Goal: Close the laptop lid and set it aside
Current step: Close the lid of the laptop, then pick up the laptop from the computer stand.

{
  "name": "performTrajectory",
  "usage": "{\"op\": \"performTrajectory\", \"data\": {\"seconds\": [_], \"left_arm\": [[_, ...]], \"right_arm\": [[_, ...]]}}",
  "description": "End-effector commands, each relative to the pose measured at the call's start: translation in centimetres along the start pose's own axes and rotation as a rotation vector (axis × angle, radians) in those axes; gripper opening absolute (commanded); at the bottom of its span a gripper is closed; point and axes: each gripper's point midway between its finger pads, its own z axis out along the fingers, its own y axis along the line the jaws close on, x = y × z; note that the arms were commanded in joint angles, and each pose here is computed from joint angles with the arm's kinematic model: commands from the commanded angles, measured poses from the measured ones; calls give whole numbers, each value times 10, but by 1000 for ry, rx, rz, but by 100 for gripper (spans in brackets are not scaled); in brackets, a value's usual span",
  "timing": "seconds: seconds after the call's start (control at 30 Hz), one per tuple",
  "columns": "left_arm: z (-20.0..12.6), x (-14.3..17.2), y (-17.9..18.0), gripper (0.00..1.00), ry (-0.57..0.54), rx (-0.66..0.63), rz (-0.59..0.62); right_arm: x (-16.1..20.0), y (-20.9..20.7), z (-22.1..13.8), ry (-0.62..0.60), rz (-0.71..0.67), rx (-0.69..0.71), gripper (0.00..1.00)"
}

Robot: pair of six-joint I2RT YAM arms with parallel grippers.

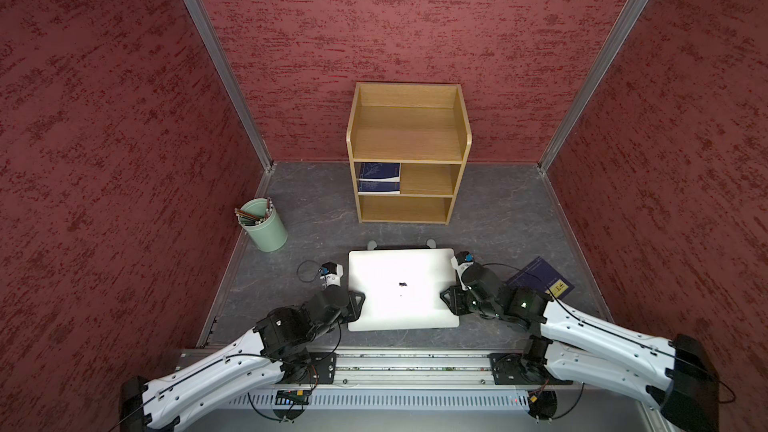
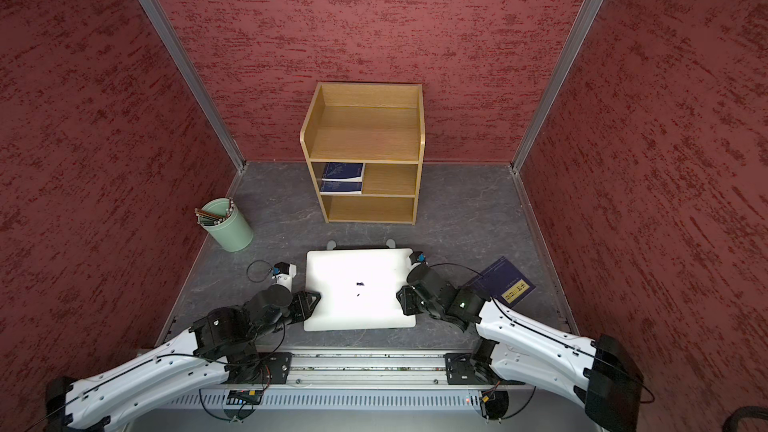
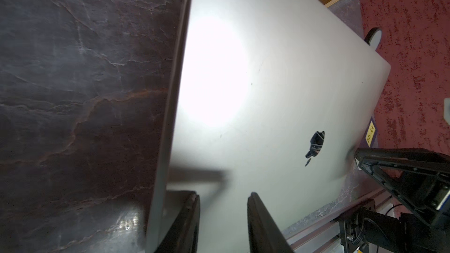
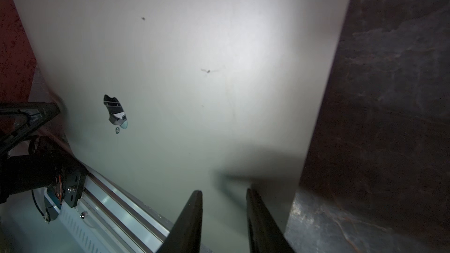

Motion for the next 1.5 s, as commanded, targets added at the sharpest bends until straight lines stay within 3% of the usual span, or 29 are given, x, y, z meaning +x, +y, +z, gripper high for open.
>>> {"op": "performTrajectory", "data": {"seconds": [0.0,0.37,0.47,0.63,0.77,0.87,1.07,1.23,1.47], "left_arm": [[6,-1,9,42,-24,-28,-22],[0,-10,8,48,-50,-29,-34],[-10,-19,-1,62,-71,7,-31],[-23,-36,-22,81,-123,93,-10],[-33,-51,12,88,-215,-38,-60],[-25,-51,23,90,-225,5,-130],[5,-49,27,88,-142,199,-334],[4,-51,10,88,-113,325,-306],[20,-33,17,83,-44,328,-297]], "right_arm": [[-8,-1,3,-57,-1,8,36],[-10,-5,2,-85,-4,16,37],[-18,-7,-16,-150,-5,11,46],[-35,-15,-54,-308,29,-21,75],[-29,-31,-56,-345,68,-3,80],[-21,-36,-44,-319,90,-28,83],[-21,-33,-22,-292,163,-177,84],[-29,-22,-19,-303,218,-357,78],[-26,-20,-9,-280,240,-439,69]]}}
